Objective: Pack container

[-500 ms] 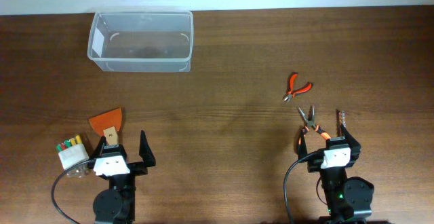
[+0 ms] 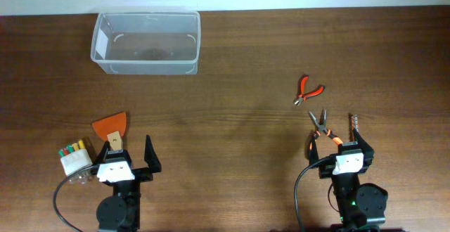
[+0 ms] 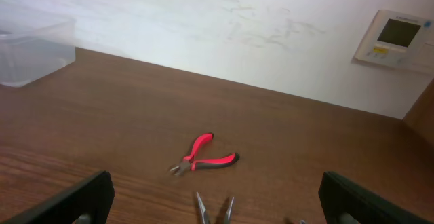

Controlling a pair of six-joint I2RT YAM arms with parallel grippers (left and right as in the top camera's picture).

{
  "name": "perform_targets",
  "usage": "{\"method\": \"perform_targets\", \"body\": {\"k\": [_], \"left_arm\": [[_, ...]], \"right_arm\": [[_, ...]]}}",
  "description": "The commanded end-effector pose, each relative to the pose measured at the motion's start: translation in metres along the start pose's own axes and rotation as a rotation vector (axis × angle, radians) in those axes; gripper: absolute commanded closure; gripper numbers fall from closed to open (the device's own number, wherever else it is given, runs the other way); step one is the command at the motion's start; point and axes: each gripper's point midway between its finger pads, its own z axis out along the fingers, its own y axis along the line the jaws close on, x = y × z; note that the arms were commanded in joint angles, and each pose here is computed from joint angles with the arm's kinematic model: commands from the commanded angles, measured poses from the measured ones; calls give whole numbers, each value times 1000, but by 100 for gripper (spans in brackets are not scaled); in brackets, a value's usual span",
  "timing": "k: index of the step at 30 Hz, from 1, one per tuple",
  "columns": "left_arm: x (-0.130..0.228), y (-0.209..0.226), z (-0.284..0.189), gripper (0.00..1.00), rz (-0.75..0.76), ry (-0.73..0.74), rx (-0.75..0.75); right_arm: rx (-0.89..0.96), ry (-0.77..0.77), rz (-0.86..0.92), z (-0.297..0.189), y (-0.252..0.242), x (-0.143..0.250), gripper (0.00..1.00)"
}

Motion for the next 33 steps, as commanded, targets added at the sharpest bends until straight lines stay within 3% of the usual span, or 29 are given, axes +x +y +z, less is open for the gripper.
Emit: {"method": "perform_targets", "body": {"k": [1,33], "left_arm": [[1,0,0,1,-9,-1,-3],[1,0,0,1,-9,-1,-3]], "right_arm": [[18,9,12,0,-3,3,1],[17,8,22,0,-3,3,2]]}}
